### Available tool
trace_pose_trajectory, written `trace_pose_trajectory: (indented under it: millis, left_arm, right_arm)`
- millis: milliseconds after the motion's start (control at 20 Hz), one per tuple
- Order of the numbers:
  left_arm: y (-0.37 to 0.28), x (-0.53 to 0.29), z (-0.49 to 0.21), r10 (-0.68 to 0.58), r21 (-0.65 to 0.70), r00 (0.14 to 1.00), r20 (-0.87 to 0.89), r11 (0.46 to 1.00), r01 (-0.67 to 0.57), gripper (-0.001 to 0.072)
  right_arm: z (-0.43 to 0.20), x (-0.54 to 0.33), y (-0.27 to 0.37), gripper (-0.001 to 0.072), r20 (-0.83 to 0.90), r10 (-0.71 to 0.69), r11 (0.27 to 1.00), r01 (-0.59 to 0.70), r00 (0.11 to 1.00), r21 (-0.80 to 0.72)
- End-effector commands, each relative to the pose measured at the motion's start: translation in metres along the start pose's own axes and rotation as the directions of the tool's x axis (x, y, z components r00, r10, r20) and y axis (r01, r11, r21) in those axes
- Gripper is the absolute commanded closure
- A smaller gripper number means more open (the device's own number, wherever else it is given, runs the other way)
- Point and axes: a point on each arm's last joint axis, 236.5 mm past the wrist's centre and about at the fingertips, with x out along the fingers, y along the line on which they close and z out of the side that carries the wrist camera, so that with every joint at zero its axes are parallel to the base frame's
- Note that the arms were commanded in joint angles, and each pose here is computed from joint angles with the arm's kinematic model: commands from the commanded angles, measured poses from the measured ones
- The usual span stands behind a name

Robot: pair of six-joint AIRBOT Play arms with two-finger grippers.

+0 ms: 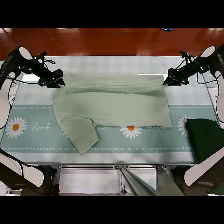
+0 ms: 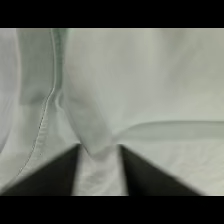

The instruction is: Fold the shirts.

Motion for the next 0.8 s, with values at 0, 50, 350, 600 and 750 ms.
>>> trace_pose_trajectory:
  millis: [0,50,350,600,750]
  left_arm:
    - [0.014,-0.005,-0.031,0.040,0.001,0.991,-0.131,0.999,-0.041,0.0197]
    - [0.026,-0.014,-0.042,0.068,-0.004,0.983,-0.172,0.998,-0.069,0.0197]
    - [0.080,-0.066,-0.117,0.043,-0.191,0.991,-0.124,0.979,-0.066,0.0197]
    - [0.077,-0.028,-0.217,-0.279,-0.491,0.959,0.058,0.828,0.270,0.0197]
    - [0.070,-0.010,-0.243,-0.330,-0.516,0.941,0.075,0.795,0.320,0.0197]
  right_arm:
    - [-0.011,-0.016,-0.011,0.0297,-0.042,-0.033,0.998,0.035,0.999,0.059]
    - [-0.014,-0.032,-0.015,0.0297,-0.035,-0.036,0.996,0.038,0.999,0.075]
    - [-0.051,-0.113,-0.051,0.0298,0.162,-0.058,0.982,0.027,0.985,0.187]
    - [-0.141,-0.060,-0.049,0.0298,0.270,0.086,0.960,-0.152,0.959,0.236]
    - [-0.172,-0.047,-0.052,0.0298,0.271,0.090,0.946,-0.167,0.958,0.277]
